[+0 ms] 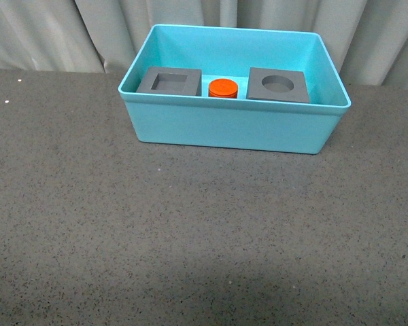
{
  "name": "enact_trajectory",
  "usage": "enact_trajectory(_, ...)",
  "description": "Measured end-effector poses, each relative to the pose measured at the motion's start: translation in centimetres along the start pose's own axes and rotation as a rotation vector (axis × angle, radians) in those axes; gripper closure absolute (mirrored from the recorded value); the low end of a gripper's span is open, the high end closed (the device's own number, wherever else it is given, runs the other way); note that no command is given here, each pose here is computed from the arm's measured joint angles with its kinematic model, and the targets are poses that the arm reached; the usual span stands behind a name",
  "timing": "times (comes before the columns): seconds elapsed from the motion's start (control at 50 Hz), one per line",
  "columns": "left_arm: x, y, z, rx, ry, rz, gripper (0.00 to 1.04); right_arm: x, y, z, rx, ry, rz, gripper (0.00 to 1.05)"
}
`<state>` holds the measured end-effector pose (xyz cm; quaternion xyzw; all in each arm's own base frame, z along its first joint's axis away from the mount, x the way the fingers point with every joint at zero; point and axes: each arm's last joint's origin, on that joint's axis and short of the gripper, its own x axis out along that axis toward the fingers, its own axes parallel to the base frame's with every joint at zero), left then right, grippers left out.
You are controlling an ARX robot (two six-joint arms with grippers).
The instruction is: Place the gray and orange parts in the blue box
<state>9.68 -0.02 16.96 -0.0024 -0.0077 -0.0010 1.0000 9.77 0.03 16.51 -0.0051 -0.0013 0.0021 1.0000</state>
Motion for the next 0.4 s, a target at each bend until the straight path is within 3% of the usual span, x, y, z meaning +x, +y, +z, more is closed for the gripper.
enact_trajectory(0.4, 0.0, 0.0, 0.0, 0.0, 0.0, 0.0, 0.07, 0.0, 0.0, 0.0, 0.0, 0.0, 0.0, 0.1)
